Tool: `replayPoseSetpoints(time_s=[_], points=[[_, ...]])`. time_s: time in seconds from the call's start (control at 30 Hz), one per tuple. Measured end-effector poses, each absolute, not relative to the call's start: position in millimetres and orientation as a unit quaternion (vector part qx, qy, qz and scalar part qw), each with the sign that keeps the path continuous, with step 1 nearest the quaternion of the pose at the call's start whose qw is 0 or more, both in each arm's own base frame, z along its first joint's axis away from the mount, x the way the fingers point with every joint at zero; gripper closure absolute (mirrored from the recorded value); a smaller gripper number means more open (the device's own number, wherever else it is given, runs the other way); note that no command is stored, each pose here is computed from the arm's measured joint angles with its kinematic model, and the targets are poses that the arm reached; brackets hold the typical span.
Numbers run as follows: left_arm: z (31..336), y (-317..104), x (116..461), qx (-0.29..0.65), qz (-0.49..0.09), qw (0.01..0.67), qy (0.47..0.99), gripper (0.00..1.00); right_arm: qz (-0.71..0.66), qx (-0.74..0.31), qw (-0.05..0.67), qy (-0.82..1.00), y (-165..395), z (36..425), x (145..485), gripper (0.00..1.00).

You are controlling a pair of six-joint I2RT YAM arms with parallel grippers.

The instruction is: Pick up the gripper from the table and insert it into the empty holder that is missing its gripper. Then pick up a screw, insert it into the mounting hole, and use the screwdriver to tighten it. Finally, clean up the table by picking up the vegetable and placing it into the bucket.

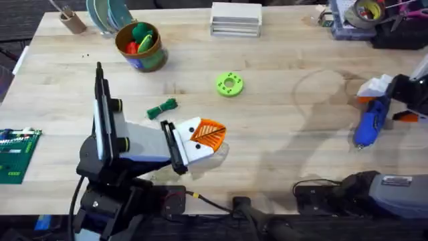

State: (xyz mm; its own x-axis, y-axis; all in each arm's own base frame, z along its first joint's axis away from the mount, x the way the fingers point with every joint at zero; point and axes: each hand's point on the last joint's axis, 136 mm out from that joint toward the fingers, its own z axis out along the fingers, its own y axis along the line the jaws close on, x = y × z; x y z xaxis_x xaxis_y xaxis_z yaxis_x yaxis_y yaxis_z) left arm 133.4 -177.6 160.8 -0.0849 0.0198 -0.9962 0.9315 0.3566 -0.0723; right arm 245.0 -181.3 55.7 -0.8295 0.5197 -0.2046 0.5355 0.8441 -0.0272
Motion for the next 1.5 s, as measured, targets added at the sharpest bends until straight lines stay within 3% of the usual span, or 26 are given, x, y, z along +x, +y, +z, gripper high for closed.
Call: replayPoseSetpoints(time_s=[0.27,0.97,1.5], points=[[161,-178,133,0.390,-0.412,0.553,0.610,0.989,-0.030,0.261,0.077,0.962,-181,37,248,0.007],[161,-178,133,0.390,-0.412,0.553,0.610,0.989,-0.042,0.255,0.093,0.962,-187,36,254,0.011],[161,-178,133,0.390,-0.412,0.553,0.610,0.989,-0.044,0.255,0.092,0.962,-188,36,254,0.399]])
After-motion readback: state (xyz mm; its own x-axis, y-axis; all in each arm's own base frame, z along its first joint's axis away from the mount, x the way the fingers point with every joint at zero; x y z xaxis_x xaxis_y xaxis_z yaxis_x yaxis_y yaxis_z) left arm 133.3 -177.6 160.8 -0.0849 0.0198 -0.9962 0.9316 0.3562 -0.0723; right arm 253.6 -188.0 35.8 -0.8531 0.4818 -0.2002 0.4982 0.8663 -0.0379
